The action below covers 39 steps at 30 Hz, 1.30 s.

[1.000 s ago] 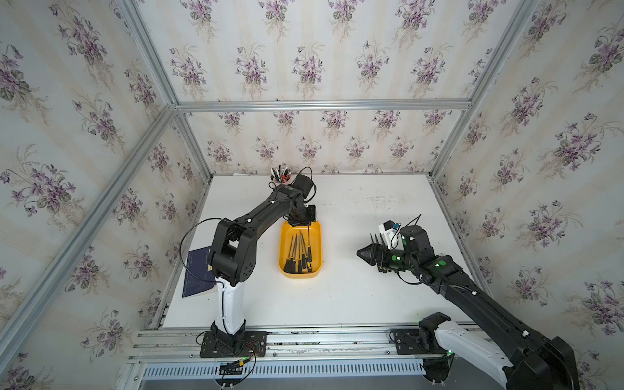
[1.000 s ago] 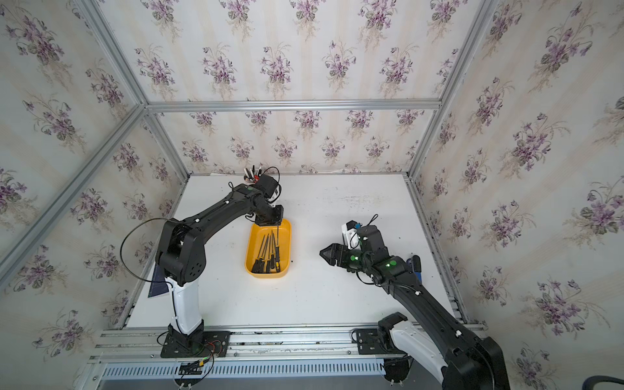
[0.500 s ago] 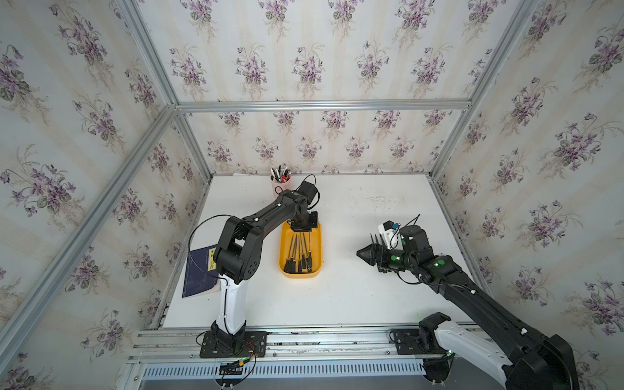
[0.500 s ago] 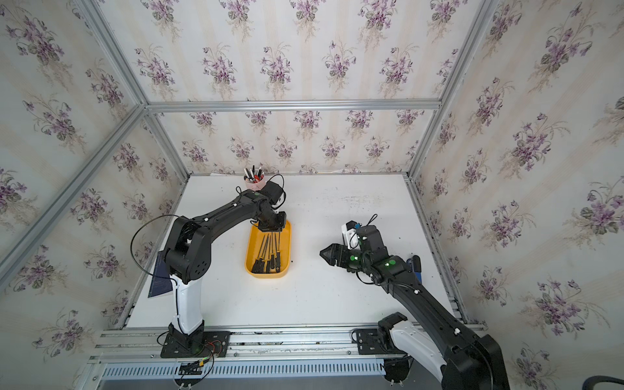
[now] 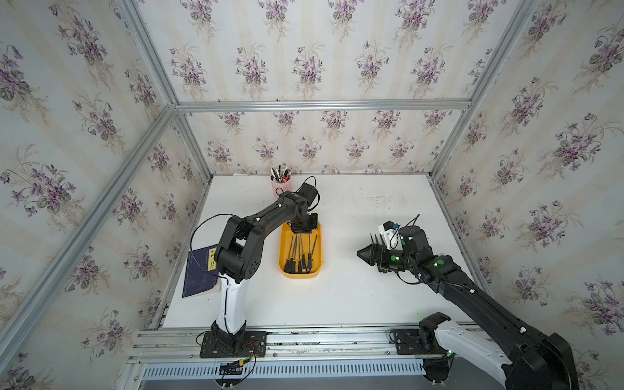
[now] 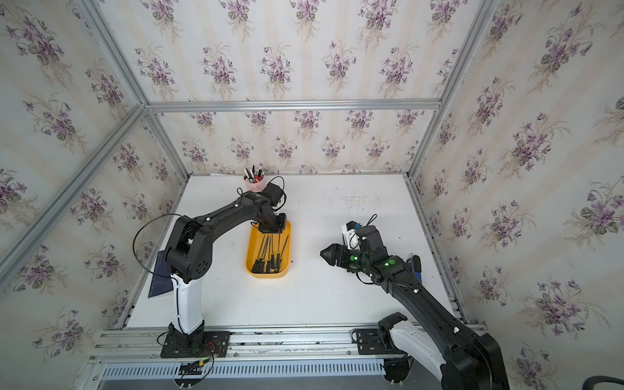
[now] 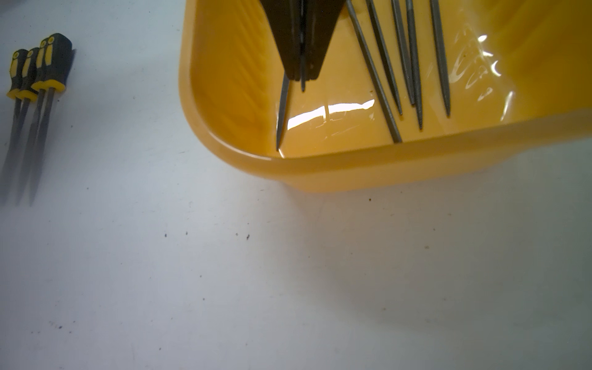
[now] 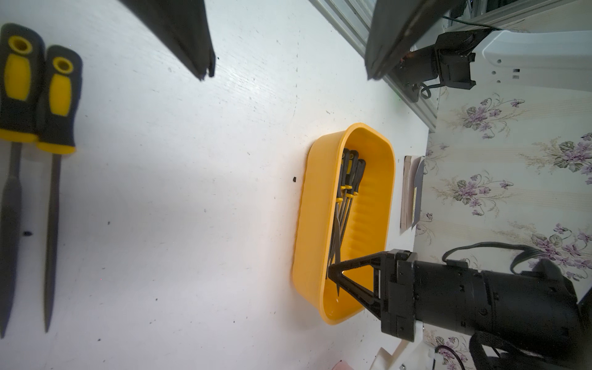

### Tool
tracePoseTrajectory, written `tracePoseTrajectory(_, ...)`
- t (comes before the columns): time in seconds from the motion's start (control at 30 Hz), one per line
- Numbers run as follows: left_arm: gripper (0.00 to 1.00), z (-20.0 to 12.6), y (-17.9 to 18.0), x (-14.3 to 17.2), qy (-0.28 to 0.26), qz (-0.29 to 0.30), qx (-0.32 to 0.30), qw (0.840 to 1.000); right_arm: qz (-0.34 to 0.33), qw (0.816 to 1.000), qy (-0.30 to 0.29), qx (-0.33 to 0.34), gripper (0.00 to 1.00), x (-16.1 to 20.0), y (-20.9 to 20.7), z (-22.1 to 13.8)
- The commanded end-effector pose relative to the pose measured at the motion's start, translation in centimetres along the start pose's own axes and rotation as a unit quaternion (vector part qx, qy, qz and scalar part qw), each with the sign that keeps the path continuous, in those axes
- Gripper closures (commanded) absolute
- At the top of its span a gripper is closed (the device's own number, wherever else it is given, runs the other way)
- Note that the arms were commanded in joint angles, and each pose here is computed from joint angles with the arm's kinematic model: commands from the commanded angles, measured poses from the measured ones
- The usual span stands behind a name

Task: Put the file tool into the storage box
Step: Adjust the file tool in the storage box.

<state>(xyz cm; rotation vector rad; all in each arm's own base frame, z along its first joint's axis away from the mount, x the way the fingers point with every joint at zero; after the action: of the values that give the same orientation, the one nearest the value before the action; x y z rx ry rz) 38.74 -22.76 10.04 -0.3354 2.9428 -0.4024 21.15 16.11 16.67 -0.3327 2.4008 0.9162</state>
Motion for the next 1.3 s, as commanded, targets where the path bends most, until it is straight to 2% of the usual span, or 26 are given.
tracePoseTrajectory(0.0, 1.00, -1.0, -0.4, -0.3, -0.007, 0.005, 0.008, 1.000, -0.007, 1.000, -0.009, -0.002, 0.21, -0.4, 0.1, 0.0)
tracePoseTrajectory(0.2, 1.00, -2.3, -0.5, -0.3, -0.010, 0.013, 0.010, 1.000, -0.006, 1.000, -0.011, -0.003, 0.21, -0.1, 0.1, 0.0)
tracePoseTrajectory(0.5, 1.00, -3.5, -1.2, -1.5, -0.031, -0.012, 0.036, 0.999, -0.005, 1.000, -0.010, -0.003, 0.21, -0.1, 0.0, 0.1)
tracePoseTrajectory(0.7, 1.00, -3.0, -1.8, -2.9, -0.055, -0.030, 0.040, 0.997, -0.004, 1.000, -0.007, -0.002, 0.21, 0.0, -0.1, 0.2)
tracePoseTrajectory(0.93, 1.00, -2.0, -1.3, -4.0, -0.075, -0.034, 0.009, 0.997, -0.003, 1.000, -0.008, 0.003, 0.21, 0.0, -0.2, 0.1)
tracePoseTrajectory(1.27, 1.00, -1.2, -0.8, -4.3, -0.088, -0.037, -0.011, 0.995, -0.003, 1.000, -0.011, 0.003, 0.21, -0.5, -0.1, 0.3)
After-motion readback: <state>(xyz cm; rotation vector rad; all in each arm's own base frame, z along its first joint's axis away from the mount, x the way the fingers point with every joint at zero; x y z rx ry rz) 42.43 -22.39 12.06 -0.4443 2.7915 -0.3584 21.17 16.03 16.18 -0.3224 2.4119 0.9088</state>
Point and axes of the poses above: each gripper's point midway between its finger pads, its own z axis out along the fingers, its own y axis along the line the jaws close on, x = y × z, the point moved 4 cm from there along -z, back along the fingers, and after that the axes turned 15 degrees about -z, right-handed, at the moved point
